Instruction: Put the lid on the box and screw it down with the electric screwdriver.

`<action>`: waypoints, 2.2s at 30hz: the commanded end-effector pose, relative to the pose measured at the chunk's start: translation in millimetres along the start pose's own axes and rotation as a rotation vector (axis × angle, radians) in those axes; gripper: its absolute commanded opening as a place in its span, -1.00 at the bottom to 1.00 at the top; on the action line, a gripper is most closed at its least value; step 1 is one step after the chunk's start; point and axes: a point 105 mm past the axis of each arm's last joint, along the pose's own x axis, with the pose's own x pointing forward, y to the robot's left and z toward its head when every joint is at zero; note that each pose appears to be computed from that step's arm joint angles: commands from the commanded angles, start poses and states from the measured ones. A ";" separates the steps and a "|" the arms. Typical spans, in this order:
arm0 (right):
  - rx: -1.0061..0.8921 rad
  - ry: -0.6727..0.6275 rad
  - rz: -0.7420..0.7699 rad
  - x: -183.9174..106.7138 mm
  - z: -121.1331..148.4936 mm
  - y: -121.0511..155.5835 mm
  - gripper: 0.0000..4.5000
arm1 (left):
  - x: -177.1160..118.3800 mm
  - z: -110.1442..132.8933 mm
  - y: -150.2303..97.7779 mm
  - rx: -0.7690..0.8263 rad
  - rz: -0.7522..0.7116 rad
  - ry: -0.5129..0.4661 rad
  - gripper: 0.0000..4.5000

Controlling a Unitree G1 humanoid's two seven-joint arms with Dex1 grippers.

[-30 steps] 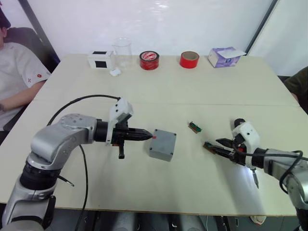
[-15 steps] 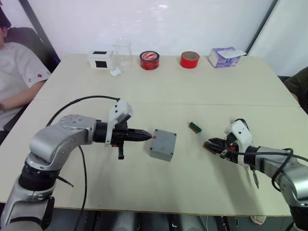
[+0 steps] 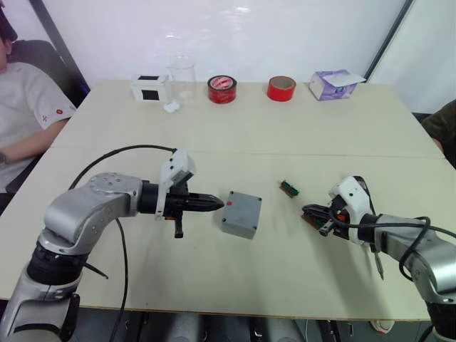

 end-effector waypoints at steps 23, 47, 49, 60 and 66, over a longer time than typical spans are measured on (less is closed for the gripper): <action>-0.015 -0.006 -0.035 -11.0 3.6 -0.5 -0.39 | -1.9 0.3 -4.7 0.011 -0.008 -0.006 -1.00; -0.020 -0.001 -0.044 -10.2 -1.8 -3.5 -0.98 | -2.5 -1.5 -5.7 0.002 -0.003 -0.007 -1.00; -0.021 -0.002 -0.044 -10.4 -1.5 -3.8 -0.98 | -2.5 -1.6 -5.7 0.001 -0.002 -0.008 -1.00; -0.021 -0.022 -0.043 -9.9 1.2 -4.7 0.03 | -1.8 -1.8 -5.3 -0.001 -0.002 -0.009 -1.00; -0.015 -0.031 -0.028 -7.4 3.4 -2.4 0.03 | -2.1 -2.1 -5.1 -0.003 0.000 -0.008 -1.00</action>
